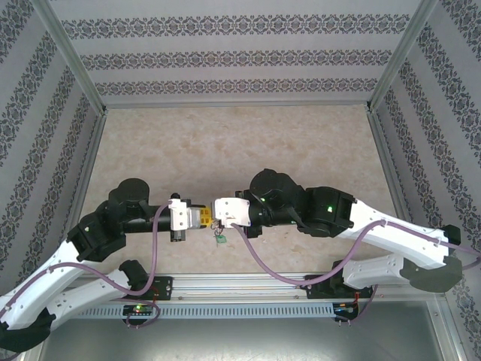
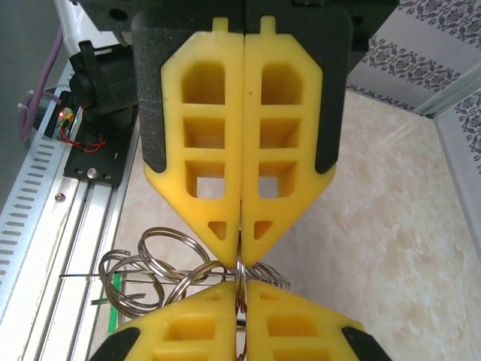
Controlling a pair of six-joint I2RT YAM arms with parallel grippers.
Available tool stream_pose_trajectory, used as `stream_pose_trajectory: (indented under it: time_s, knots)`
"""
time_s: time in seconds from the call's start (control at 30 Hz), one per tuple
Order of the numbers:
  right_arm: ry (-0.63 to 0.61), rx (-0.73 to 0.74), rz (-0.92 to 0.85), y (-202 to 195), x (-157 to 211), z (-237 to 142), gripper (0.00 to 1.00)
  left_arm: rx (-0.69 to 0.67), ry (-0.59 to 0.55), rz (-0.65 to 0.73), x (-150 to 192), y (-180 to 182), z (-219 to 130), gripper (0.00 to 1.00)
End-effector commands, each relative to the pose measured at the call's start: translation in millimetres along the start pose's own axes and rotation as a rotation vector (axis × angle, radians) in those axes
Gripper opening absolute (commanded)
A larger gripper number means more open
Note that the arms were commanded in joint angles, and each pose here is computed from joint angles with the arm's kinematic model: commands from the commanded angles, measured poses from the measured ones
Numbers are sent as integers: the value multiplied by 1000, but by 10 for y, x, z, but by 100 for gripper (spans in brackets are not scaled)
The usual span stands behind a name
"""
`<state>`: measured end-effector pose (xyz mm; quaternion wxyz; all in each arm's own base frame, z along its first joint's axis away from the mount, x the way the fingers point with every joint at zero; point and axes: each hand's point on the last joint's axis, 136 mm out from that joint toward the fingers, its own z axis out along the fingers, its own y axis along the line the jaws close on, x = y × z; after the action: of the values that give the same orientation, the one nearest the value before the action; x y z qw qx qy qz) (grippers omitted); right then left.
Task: Put the keys on the keyring
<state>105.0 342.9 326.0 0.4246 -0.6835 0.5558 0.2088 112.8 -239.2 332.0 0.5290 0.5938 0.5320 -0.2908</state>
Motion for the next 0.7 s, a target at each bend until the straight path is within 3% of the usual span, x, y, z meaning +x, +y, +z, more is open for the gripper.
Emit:
stream_pose_trajectory:
  time_s: [0.0, 0.23, 0.43, 0.57, 0.67]
  knots:
    - [-61, 32, 15, -54, -108, -20, 14, -13, -191, -4, -414, 47, -81, 0]
    - [-93, 64, 17, -87, -136, -85, 17, -20, -251, -22, -540, 50, -144, 0]
    - [-118, 102, 14, -128, -151, -151, 13, -20, -290, -42, -591, 40, -176, 0]
    - [-143, 132, 6, -154, -163, -212, 3, -19, -315, -57, -625, 33, -200, 0]
    - [-136, 143, -4, -175, -171, -241, 0, -8, -261, -70, -538, 19, -169, 0]
